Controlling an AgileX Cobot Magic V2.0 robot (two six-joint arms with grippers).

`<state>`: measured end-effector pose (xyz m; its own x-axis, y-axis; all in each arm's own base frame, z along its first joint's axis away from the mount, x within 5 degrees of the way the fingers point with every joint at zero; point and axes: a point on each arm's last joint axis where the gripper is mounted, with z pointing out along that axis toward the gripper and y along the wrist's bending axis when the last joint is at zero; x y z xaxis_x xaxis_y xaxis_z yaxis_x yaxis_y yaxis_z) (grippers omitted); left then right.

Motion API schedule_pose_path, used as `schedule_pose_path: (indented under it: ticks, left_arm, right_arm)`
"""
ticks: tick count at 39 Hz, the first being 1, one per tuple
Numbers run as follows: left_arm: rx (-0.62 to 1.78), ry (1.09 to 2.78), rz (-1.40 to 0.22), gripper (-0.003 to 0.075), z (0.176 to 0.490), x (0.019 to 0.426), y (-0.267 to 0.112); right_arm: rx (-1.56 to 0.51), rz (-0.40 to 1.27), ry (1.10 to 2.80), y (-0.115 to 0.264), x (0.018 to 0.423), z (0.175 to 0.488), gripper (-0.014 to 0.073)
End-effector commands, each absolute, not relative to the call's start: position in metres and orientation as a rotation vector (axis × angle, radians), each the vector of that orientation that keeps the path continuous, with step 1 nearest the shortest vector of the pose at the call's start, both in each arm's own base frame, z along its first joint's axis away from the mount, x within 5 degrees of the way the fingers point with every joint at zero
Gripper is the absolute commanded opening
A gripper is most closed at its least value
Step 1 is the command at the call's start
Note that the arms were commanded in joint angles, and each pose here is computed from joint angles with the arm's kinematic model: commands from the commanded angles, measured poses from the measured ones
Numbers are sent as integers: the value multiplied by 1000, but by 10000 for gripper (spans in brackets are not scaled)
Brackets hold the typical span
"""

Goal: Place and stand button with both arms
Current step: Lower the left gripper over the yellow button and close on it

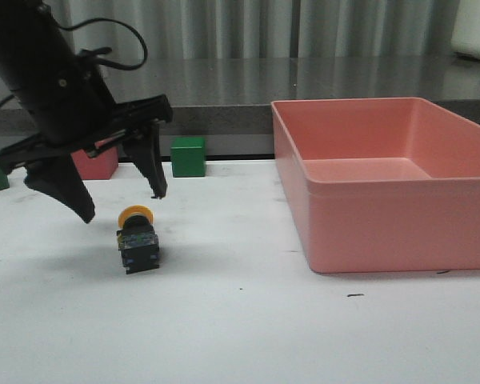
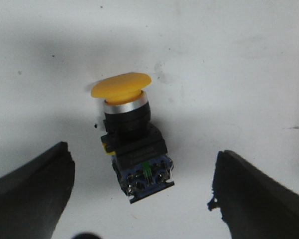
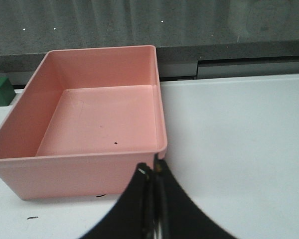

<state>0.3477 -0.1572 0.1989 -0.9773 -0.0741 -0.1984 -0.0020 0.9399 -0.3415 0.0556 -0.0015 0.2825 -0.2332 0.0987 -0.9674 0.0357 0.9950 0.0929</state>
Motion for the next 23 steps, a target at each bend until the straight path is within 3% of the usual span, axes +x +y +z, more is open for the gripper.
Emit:
schedule_pose_path:
  ticks: [1,23]
  left_arm:
    - [-87,2875,-560,547,213,359,-162]
    - [-95,2948,-536,546,192,386,-168]
  right_arm:
    - [78,40,1706,-2,57,298,-69]
    - [78,40,1706,-2,57,298,-69]
